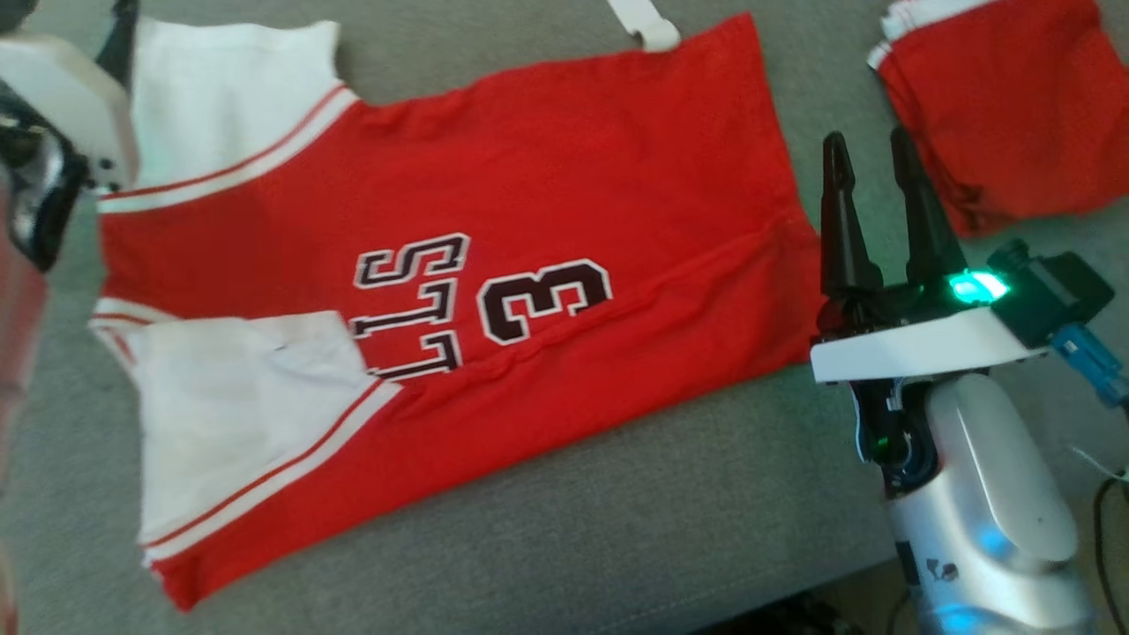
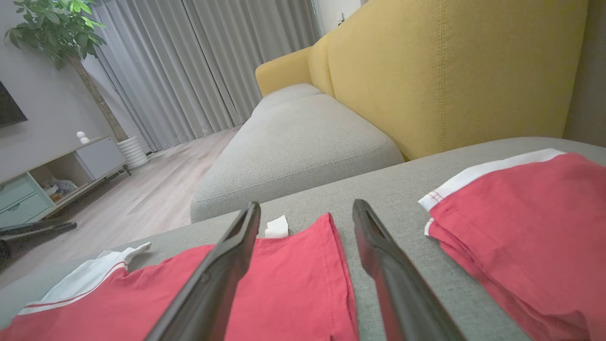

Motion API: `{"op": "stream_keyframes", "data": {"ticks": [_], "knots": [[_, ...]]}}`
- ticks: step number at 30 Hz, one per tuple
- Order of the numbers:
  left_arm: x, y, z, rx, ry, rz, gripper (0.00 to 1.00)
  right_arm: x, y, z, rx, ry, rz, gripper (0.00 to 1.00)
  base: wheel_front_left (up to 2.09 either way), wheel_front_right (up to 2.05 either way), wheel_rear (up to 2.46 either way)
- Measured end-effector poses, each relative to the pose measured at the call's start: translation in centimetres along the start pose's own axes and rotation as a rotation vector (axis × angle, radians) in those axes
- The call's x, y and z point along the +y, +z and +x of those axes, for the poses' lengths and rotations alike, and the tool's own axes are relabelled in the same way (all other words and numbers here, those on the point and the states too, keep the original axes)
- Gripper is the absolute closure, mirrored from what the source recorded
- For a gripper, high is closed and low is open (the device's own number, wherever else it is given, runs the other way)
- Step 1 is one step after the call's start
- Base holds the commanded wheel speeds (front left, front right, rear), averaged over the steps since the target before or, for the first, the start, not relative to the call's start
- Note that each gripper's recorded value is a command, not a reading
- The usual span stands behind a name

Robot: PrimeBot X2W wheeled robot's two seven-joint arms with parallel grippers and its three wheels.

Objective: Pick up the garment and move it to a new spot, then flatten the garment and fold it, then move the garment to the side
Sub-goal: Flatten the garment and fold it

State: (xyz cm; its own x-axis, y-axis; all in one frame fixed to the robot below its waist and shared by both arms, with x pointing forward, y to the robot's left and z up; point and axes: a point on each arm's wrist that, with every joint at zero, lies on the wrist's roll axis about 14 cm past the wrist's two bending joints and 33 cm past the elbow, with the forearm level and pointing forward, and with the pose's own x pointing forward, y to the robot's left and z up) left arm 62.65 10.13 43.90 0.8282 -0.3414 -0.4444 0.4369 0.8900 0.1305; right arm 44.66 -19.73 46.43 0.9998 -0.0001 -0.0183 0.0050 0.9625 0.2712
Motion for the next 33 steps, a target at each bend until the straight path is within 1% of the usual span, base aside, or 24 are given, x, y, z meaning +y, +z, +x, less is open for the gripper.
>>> {"op": "stream_keyframes", "data": {"ticks": [3,8,13,16,19,25,26,30,33], "knots": [[-0.1,-2.8,1.7,0.106,-0.008,-0.019,0.0,-0.8,0.1,0.0,-0.004,-0.021,-0.002,0.0,0.0,0.0,0.0],[-0.6,-6.1,3.1,0.208,-0.024,-0.048,0.0,-2.6,0.1,-0.5,-0.004,-0.076,0.012,0.0,0.0,0.0,0.0],[-0.9,-6.2,3.7,0.231,-0.036,-0.056,0.0,-3.0,-0.1,-0.7,0.002,-0.089,0.01,0.0,0.0,0.0,0.0],[-0.8,-6.6,3.9,0.259,-0.037,-0.083,0.0,-3.2,-0.2,-0.8,0.005,-0.094,0.008,0.0,0.0,0.0,0.0],[-1.7,-7.5,4.2,0.307,-0.062,-0.085,0.0,-3.6,-0.4,-0.9,0.01,-0.106,0.006,0.0,0.0,0.0,0.0],[-1.9,-7.6,4.2,0.386,-0.085,-0.09,0.0,-4.6,-0.2,-1.1,0.007,-0.137,0.001,0.0,0.0,0.0,0.0],[-2.1,-7.6,4.1,0.396,-0.094,-0.094,1.0,-4.7,-0.2,-1.1,0.005,-0.137,0.001,0.0,0.0,0.0,0.0],[-2.6,-7.2,3.6,0.395,-0.116,-0.11,1.0,-4.7,-0.1,-1.0,0.001,-0.141,0.005,0.0,0.0,0.0,0.0],[-1.8,-6.2,3.2,0.33,-0.096,-0.109,1.0,-4.5,0.1,-0.7,-0.004,-0.13,-0.002,0.0,0.0,0.0,0.0]]}}
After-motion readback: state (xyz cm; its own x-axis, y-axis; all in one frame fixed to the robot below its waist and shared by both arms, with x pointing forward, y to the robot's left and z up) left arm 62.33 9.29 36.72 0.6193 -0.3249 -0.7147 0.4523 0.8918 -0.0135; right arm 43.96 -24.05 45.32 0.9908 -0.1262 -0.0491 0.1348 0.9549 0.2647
